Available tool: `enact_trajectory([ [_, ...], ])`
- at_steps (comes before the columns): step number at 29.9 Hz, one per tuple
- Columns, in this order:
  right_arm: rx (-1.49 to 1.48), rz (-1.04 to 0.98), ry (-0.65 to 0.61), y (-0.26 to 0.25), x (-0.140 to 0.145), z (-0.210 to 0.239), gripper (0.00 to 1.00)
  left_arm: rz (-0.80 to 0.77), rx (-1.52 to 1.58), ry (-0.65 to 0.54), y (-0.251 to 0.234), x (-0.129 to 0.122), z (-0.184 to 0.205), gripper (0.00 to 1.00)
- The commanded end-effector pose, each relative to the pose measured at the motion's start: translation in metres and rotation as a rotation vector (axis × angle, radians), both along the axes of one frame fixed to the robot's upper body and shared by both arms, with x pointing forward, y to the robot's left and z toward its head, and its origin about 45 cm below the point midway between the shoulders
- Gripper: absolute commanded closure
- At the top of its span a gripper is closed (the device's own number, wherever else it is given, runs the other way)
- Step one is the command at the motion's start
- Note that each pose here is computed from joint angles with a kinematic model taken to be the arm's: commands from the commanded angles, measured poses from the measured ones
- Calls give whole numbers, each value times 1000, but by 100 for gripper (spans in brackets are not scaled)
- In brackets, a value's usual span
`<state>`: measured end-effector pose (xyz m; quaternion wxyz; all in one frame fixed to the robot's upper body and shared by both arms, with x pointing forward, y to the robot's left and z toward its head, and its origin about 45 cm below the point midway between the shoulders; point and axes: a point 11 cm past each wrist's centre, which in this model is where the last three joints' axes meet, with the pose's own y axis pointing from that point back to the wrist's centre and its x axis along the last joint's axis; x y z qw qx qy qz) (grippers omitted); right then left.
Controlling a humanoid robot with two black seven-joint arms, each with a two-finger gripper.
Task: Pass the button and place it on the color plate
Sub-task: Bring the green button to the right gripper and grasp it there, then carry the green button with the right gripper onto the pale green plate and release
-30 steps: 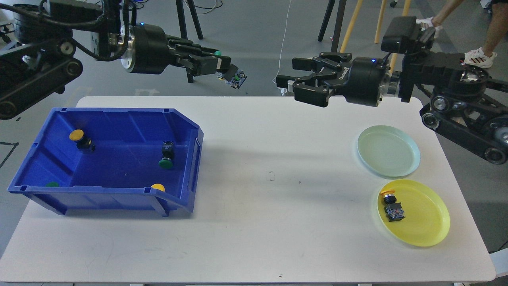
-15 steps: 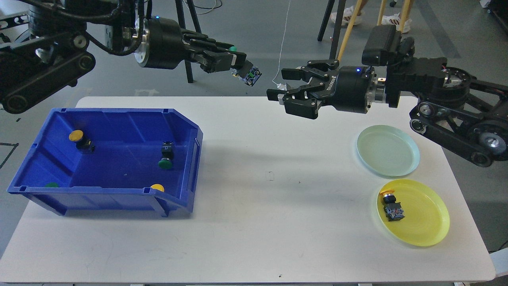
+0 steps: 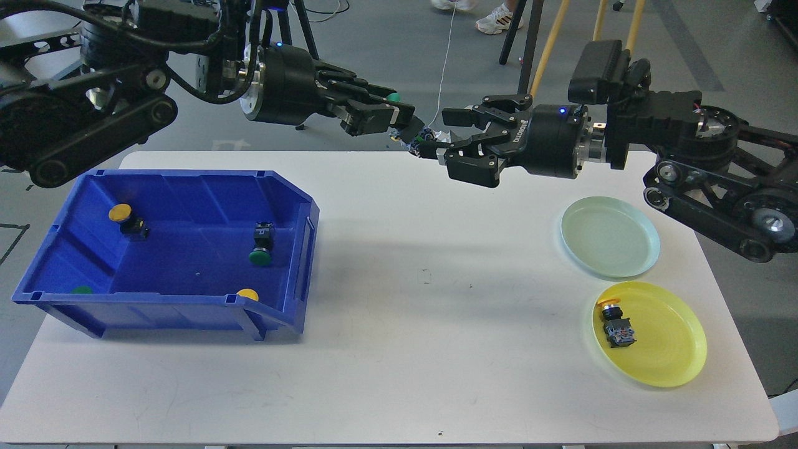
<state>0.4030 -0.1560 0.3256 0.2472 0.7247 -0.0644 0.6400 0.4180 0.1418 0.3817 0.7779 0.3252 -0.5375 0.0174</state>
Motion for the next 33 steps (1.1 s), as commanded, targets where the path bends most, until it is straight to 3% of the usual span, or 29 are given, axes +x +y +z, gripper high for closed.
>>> enact_trajectory([
  [1, 2, 5, -2, 2, 0, 1, 29, -26, -4, -12, -11, -2, 6, 58],
  [7, 2, 17, -1, 8, -1, 3, 34, -63, -7, -20, -28, -5, 10, 58],
  [12, -15, 23, 10, 10, -2, 1, 67, -75, -7, -21, -34, -6, 10, 58],
  [16, -44, 22, 31, 10, -1, 3, 87, -71, -8, -20, -33, -5, 10, 58],
  [19, -55, 19, 44, 9, -1, 2, 96, -66, -6, -18, -32, -4, 9, 57],
  [22, -58, 11, 51, 8, 1, 2, 100, -64, -6, -15, -31, -4, 8, 57],
  [33, -65, -2, 46, 3, 4, 5, 100, -61, -5, -17, -30, -4, 8, 56],
])
